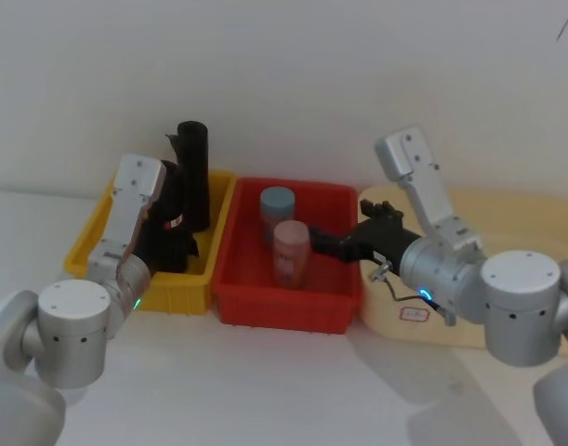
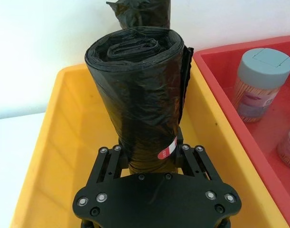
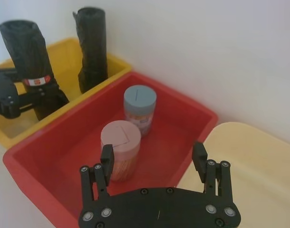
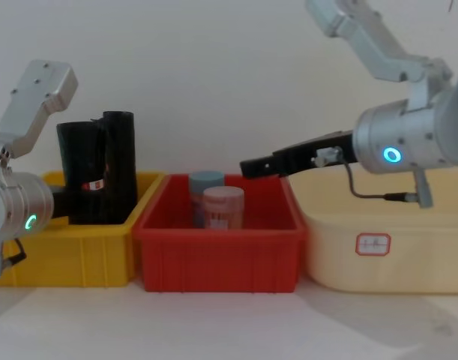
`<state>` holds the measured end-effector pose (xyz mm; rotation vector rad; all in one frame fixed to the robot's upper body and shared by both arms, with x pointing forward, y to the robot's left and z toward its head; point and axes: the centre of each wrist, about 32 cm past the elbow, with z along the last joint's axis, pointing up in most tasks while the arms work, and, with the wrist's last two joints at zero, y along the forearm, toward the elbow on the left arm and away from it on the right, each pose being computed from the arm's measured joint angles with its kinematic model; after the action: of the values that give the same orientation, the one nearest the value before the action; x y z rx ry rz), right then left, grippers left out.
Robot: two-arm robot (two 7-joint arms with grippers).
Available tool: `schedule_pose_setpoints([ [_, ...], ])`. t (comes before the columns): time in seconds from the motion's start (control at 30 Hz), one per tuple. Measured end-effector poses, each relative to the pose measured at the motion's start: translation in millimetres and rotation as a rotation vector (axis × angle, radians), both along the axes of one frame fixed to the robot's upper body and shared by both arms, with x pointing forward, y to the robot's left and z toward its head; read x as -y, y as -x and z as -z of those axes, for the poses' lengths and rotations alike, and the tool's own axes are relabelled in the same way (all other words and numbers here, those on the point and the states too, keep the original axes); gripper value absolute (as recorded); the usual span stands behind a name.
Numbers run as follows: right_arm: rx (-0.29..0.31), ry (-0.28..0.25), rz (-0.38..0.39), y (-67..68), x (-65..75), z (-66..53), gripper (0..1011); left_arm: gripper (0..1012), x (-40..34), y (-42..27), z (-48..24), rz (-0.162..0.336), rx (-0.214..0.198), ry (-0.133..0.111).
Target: Pick up the garbage bag with the one hand and transfer it to the other hand.
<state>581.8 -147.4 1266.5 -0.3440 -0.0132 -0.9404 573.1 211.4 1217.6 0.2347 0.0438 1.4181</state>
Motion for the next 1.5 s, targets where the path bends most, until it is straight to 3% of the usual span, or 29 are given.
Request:
schedule_pose_setpoints([
  [0.4,-0.068,0.028,-0.023,-14.2,-18.0,0.6,1001,486,0.0,0.0,0.0,0.0,0.0,0.0],
  [0.8,-0.123,0.002,-0.05,-23.5,-27.4,1.4,1001,486,0.0,0.0,0.0,0.0,0.0,0.0],
  [1.5,-0.142,0.002,-0.053,-40.5,-40.4,17.4,1001,486,0.0,0.0,0.0,0.0,0.0,0.0],
])
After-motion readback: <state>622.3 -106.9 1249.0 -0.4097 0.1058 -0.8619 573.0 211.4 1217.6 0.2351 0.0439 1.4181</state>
